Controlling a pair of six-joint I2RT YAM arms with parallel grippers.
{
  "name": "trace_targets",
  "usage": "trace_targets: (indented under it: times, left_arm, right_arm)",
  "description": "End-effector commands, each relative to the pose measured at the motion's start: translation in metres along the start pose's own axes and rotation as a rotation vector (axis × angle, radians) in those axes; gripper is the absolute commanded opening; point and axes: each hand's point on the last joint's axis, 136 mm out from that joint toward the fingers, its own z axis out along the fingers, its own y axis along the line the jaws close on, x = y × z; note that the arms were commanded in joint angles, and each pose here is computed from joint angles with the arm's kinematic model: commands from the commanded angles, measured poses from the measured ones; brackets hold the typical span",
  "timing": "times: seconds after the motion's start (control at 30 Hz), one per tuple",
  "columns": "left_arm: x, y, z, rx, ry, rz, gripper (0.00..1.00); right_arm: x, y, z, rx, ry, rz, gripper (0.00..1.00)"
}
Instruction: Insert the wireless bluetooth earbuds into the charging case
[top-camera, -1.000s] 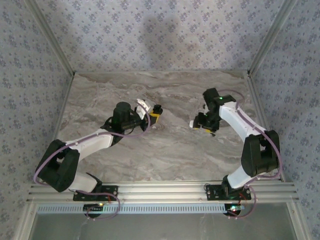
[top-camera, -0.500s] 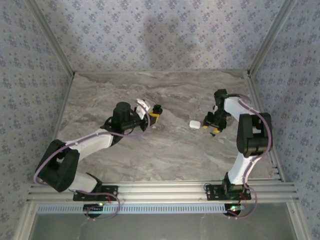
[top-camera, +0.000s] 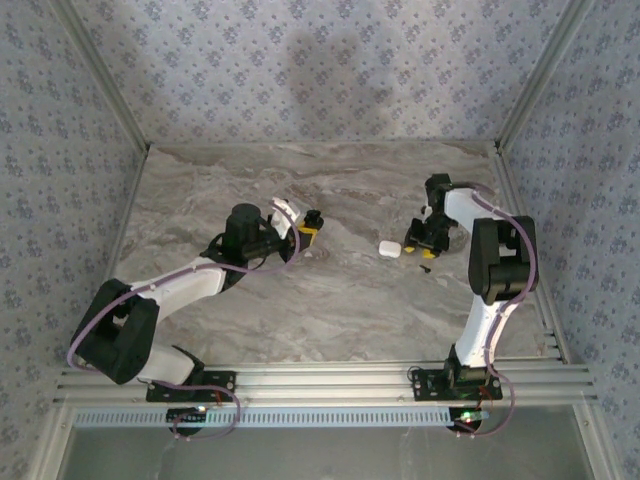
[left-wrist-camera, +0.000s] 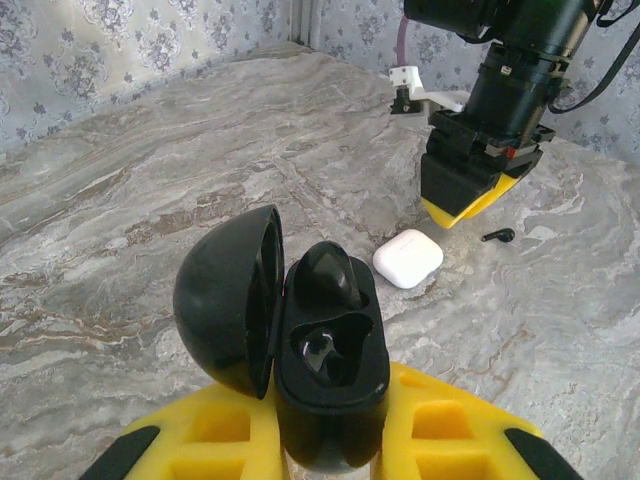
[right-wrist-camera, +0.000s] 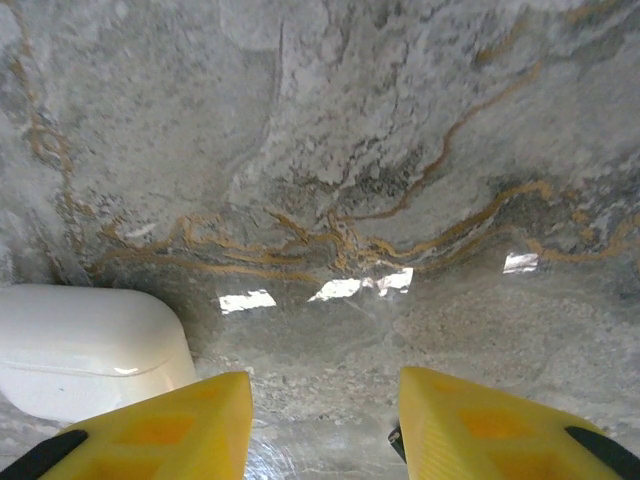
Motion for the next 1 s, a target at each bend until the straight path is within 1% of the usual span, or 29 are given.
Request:
trace_targets:
  times: [0.0, 0.27, 0.47, 0.57, 0.7, 0.83, 0.9, 0.97]
  left_arm:
    - [-0.012, 0.001, -0.004, -0.009, -0.032, 0.002, 0.06]
    - [-0.011, 0.001, -0.005, -0.011, -0.029, 0.001, 0.06]
    - [-0.010, 0.000, -0.006, -0.010, -0.028, -0.002, 0.06]
    - [-0.010, 0.000, -0.006, -0.010, -0.026, -0.003, 0.06]
    - [-0.010, -0.001, -0.007, -0.007, -0.028, -0.004, 0.06]
    - [-0.011, -0.001, -0.008, -0.007, -0.029, -0.004, 0.06]
    - [-0.010, -0.002, -0.009, -0.006, -0.028, -0.004, 0.06]
    - [-0.012, -0.002, -0.009, -0.005, -0.032, -0.001, 0.06]
  right_arm:
    - [0.017, -0.001, 0.011, 0.002, 0.067, -0.004, 0.41]
    - [0.034, -0.002, 0.016, 0.021, 0.115, -0.019, 0.37]
    - [0.051, -0.004, 0.011, 0.051, 0.143, -0.039, 0.35]
    - [0.069, -0.010, 0.010, 0.066, 0.176, -0.039, 0.35]
    - [0.077, -0.007, -0.006, 0.060, 0.148, -0.033, 0.36]
    - [0.085, -0.009, -0.021, 0.029, 0.109, 0.036, 0.39]
    - [0.084, -0.013, -0.027, 0.015, 0.078, 0.074, 0.42]
    - [0.082, -0.020, -0.031, 0.014, 0.060, 0.098, 0.43]
